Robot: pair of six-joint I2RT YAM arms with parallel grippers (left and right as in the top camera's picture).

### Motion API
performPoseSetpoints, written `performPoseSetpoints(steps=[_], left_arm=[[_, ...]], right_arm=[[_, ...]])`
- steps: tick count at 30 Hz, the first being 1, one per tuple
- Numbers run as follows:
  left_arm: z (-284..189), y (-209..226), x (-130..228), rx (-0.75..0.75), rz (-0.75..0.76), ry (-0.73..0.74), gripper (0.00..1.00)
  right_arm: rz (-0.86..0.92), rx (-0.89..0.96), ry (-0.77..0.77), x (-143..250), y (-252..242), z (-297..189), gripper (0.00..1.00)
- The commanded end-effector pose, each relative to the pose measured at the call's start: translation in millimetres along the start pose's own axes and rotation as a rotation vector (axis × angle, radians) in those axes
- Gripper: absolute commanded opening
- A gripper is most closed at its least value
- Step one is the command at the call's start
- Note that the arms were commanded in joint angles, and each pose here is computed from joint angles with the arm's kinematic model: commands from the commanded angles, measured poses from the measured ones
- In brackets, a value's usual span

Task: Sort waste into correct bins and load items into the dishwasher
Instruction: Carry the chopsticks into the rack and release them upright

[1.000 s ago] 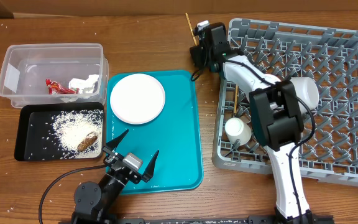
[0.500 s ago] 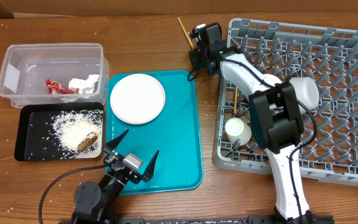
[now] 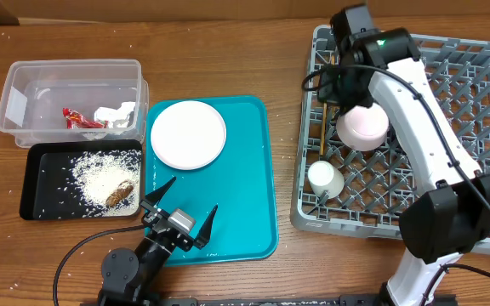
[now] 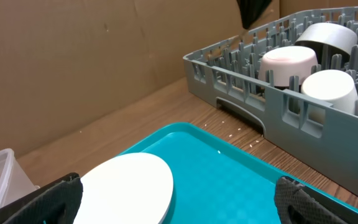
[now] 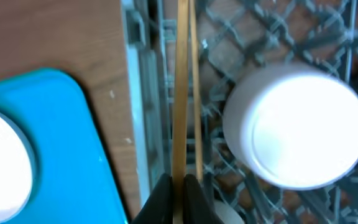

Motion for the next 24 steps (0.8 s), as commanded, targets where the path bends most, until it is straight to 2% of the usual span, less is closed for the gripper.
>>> performPoseSetpoints(steps=[1, 2, 3, 6, 8, 12, 17, 20, 24], left_arm=[[-0.2, 0.8, 1.6, -0.003, 0.016, -0.004, 1.0], [-0.2, 0.8, 1.6, -0.003, 0.016, -0.004, 1.0], [-0.2, 0.8, 1.6, -0.003, 0.016, -0.004, 1.0], [-0.2, 0.8, 1.6, -0.003, 0.016, -0.004, 1.0], [-0.2, 0.8, 1.6, -0.003, 0.016, -0.004, 1.0], [-0.2, 0.8, 1.6, -0.003, 0.016, -0.004, 1.0], [-0.2, 0.8, 1.6, -0.003, 0.016, -0.004, 1.0], [-0.2, 0.8, 1.6, -0.003, 0.016, -0.004, 1.0], [-0.2, 0.8, 1.6, -0.003, 0.016, -0.004, 1.0]], right_arm=[[-0.012, -0.02, 0.033, 8.3, 7.3, 5.0, 0.04], [-0.024, -0.022, 0.029, 8.6, 11.0, 6.1, 0.13], [-0.03, -0.034, -0.004, 3.6, 15.2, 5.6, 0.41], [-0.1, -0.05, -0.063, -6.1, 18.6, 4.2, 0.56], [-0.147, -0.055, -0.091, -11.2, 20.2, 4.9, 0.63], [-0.146, -0.043, -0.089, -13.6, 20.2, 14.3, 0.61], [-0.155, -0.002, -0.021, -19.2, 21.1, 66.1, 0.59], [-0.155, 0.007, 0.021, -19.1, 22.0, 93.8, 0.48], [-0.155, -0.026, 0.064, -13.7, 27.0, 104.5, 0.22]])
Point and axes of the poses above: each gripper's point midway between its finger pads, its own z axis out along the fingers, its own y axis along the line the jaws close on, x = y × z, the point moved 7 cm from there along -z, back along the fingers, and after that the axes turned 11 degrees about -z, right-handed, at the moved point
